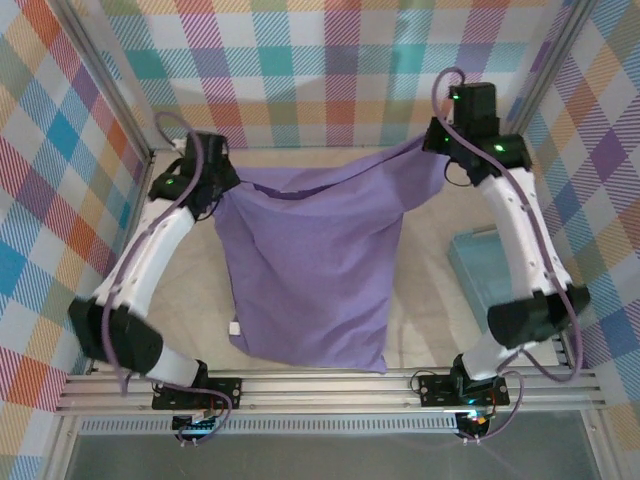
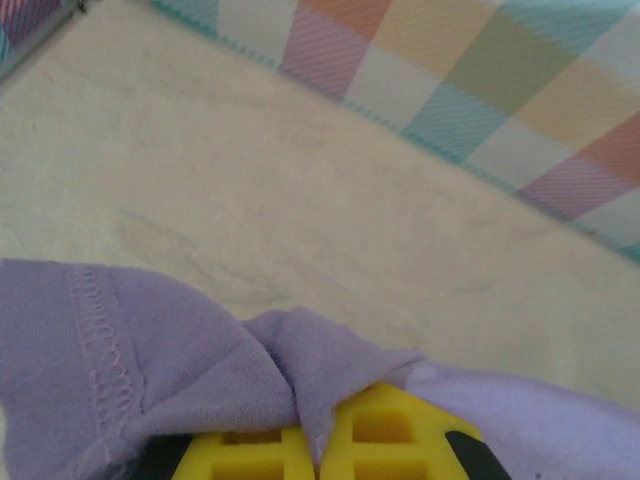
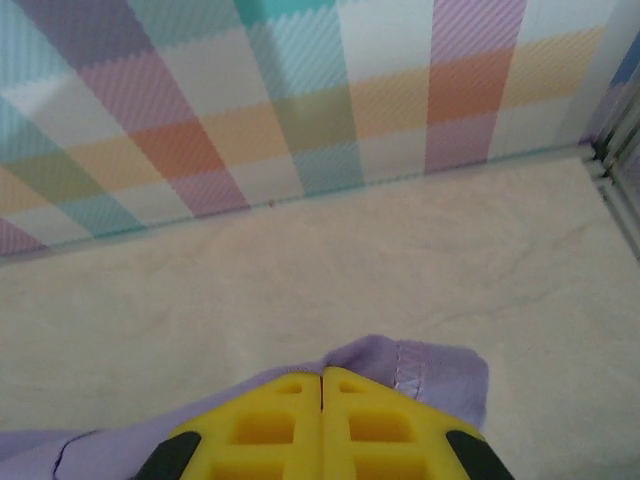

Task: Fold the inside-out t-shirt

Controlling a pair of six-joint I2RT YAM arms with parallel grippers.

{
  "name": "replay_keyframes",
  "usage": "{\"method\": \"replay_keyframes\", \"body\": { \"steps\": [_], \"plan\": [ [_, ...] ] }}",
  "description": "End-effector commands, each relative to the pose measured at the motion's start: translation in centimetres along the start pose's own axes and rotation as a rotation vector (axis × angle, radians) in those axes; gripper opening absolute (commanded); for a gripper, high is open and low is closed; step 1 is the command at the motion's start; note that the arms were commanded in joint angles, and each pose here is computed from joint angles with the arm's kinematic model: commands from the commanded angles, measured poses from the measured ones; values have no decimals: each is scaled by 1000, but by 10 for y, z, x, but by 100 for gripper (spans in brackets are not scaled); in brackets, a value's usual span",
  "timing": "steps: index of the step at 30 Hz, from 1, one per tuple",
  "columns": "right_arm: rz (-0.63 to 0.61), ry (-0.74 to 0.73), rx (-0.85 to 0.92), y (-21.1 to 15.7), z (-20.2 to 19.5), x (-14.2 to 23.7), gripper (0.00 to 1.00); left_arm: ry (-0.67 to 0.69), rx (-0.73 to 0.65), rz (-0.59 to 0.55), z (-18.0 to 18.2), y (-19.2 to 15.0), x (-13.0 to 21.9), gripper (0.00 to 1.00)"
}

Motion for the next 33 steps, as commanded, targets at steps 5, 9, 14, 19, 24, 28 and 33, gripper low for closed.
{"method": "replay_keyframes", "body": {
  "steps": [5, 9, 14, 19, 24, 28, 33],
  "plan": [
    [99, -97, -48, -5, -9, -119, 57, 182, 11, 112, 2, 2, -139, 66],
    [173, -151, -34, -5, -14, -146, 74, 233, -1, 242, 5, 3, -183, 85],
    [240, -74, -3, -24, 4, -132, 75, 209, -42, 218, 2, 15, -160, 98],
    [255, 112, 27, -75, 44, -114, 75, 211, -16, 210, 26, -4, -127, 97],
    [405, 193, 65, -141, 75, -130, 72, 193, -21, 310, 45, -51, -122, 90],
    [491, 248, 62, -179, 91, -156, 68, 133, -43, 374, 42, -80, -136, 84],
    [581, 302, 52, -207, 107, -193, 55, 54, -60, 458, 22, -110, -172, 75]
  ]
}}
Point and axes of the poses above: each hand's point on the last joint's axis, 136 mm out from that joint toward the fingers, its own x axis back along the fingers, its own z axis along the line the jaws close on, y = z × x, the point moved 1 cm from there along x, back along the fingers, and after that the axes turned 7 degrees about x, right-handed, at the moved point
